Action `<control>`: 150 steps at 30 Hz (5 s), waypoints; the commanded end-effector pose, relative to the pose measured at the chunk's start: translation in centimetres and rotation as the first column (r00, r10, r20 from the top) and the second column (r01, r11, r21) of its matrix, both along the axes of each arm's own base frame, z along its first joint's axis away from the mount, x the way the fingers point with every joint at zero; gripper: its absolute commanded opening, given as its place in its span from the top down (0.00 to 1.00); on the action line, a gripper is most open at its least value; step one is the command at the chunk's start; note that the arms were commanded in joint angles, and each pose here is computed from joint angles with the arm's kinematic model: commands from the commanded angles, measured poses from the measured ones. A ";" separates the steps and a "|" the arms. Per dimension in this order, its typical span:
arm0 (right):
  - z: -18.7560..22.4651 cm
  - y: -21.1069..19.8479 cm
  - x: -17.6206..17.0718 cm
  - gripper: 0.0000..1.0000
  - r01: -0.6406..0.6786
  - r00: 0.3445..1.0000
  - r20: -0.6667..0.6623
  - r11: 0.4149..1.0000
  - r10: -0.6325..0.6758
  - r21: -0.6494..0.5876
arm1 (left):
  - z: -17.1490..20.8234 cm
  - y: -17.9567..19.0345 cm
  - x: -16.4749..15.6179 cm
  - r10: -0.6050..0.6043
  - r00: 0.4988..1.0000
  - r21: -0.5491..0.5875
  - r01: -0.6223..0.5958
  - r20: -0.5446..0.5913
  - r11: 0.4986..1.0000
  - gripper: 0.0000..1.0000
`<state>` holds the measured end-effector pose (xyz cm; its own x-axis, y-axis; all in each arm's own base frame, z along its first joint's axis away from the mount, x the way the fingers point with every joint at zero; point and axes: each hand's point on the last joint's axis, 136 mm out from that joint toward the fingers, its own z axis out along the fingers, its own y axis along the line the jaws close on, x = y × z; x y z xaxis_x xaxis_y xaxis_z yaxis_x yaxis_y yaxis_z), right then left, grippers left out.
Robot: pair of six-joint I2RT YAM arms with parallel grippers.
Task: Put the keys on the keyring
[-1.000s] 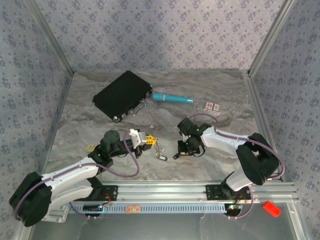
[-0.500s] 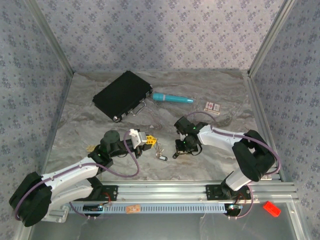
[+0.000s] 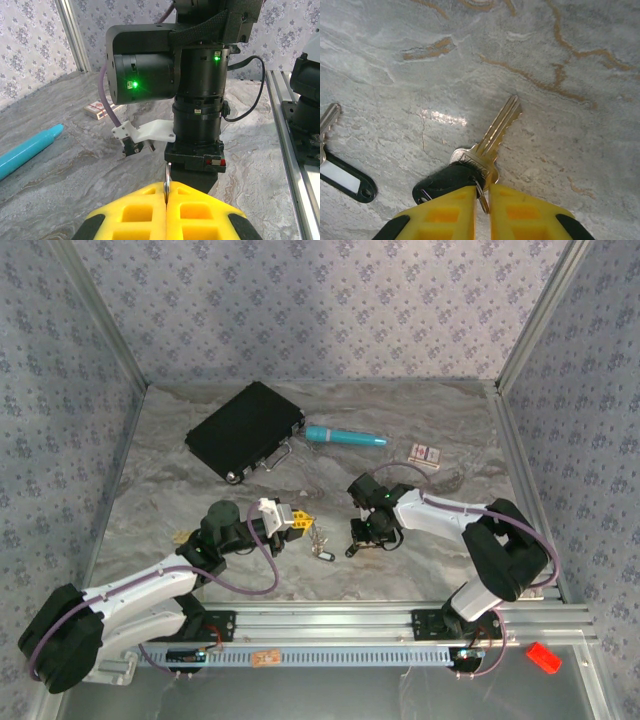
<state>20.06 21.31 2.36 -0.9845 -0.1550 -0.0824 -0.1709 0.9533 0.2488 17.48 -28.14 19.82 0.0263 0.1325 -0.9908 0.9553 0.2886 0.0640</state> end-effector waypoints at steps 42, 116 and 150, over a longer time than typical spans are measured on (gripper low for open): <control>18.3 5.4 -2.8 1.00 -0.767 0.422 0.772 0.642 0.475 0.025 | 1.1 -0.1 -0.3 -0.008 0.999 -0.018 0.009 0.036 1.000 1.00; 18.4 5.8 2.7 0.53 -0.608 0.643 0.673 0.778 0.366 0.157 | 1.8 0.0 -0.8 -0.024 0.997 -0.032 0.027 0.078 0.999 1.00; 18.1 10.2 -2.7 0.79 -0.919 0.145 0.883 0.390 0.447 -0.047 | 1.9 -0.8 -1.5 -0.092 0.995 -0.085 0.094 0.034 0.992 1.00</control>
<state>17.78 31.36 20.89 0.0109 -0.4368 -0.8995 -0.9889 0.1287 -0.0744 16.54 -28.62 20.10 0.0243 0.0976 -0.9949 0.9706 0.2360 0.0469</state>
